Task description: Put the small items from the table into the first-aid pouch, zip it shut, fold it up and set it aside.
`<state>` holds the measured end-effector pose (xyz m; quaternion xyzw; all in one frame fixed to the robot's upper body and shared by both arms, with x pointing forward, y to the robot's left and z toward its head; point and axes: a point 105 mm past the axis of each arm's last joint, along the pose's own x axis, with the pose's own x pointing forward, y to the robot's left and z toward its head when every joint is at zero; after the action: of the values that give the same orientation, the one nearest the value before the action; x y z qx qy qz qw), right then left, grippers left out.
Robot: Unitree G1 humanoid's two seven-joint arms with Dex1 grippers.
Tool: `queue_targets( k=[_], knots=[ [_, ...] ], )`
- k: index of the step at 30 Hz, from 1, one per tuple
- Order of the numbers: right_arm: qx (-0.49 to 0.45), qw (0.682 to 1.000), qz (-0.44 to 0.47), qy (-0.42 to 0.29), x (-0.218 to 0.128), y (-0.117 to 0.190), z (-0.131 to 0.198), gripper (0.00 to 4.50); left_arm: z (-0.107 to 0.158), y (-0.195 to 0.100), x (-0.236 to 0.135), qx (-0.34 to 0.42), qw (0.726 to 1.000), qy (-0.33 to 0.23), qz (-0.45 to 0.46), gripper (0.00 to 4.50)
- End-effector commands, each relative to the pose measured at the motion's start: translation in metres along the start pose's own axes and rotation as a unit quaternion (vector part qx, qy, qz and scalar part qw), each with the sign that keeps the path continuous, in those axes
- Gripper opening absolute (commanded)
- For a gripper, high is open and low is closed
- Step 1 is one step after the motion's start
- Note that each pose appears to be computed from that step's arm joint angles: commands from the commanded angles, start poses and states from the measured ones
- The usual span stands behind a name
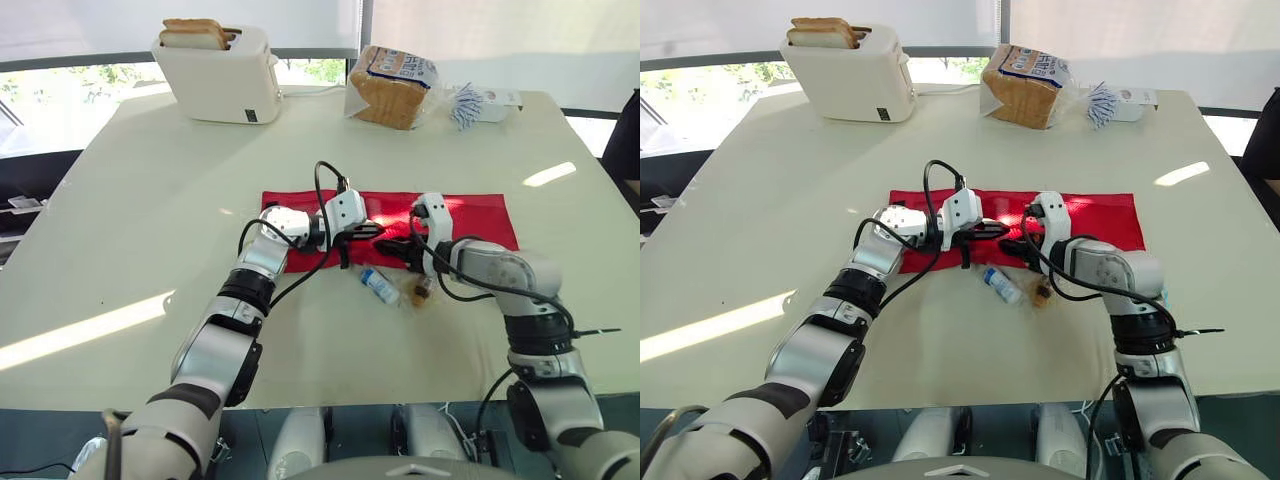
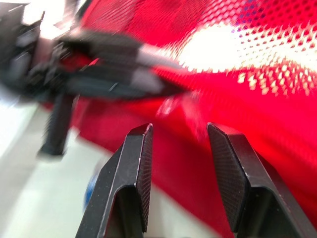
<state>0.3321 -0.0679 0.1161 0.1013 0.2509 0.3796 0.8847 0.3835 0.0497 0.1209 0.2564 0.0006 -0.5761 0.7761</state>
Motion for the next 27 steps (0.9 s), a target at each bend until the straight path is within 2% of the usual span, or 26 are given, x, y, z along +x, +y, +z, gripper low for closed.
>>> queue_targets(
  k=[1,3,6,8,10,12,13,18,22,27],
  knots=[
    [-0.084,0.993,0.049,-0.068,-0.024,0.024,0.023,1.87,0.010,0.010,-0.002,0.006,1.000,-0.015,0.020,0.00],
    [-0.122,0.988,0.052,-0.081,-0.038,0.026,0.021,1.87,0.009,0.010,-0.003,0.005,1.000,-0.014,0.020,0.00],
    [-0.209,0.964,0.065,-0.153,-0.066,0.035,0.029,1.87,0.005,0.009,-0.005,0.003,1.000,-0.011,0.021,0.00],
    [-0.232,0.956,0.060,-0.170,-0.090,0.034,0.025,2.38,0.003,0.010,-0.006,0.001,1.000,-0.008,0.024,0.00],
    [-0.263,0.954,0.040,-0.139,-0.110,0.028,0.012,3.06,0.002,0.011,-0.008,-0.002,1.000,-0.008,0.027,0.00],
    [-0.303,0.947,0.025,-0.103,-0.131,0.018,0.000,4.13,0.000,0.011,-0.007,-0.004,1.000,-0.006,0.028,0.00],
    [-0.310,0.945,0.026,-0.100,-0.144,0.015,-0.003,4.46,-0.001,0.010,-0.007,-0.004,1.000,-0.006,0.028,0.00],
    [-0.291,0.948,-0.003,-0.131,-0.229,-0.006,-0.003,4.46,-0.003,0.008,-0.006,-0.003,1.000,-0.005,0.023,0.00],
    [-0.283,0.950,-0.054,-0.121,-0.286,-0.013,-0.009,4.46,-0.004,0.010,-0.008,-0.003,1.000,-0.002,0.024,0.00],
    [-0.295,0.945,-0.095,-0.107,-0.323,-0.010,-0.008,4.46,-0.011,0.009,-0.009,-0.006,1.000,0.007,0.021,0.00]
  ],
)
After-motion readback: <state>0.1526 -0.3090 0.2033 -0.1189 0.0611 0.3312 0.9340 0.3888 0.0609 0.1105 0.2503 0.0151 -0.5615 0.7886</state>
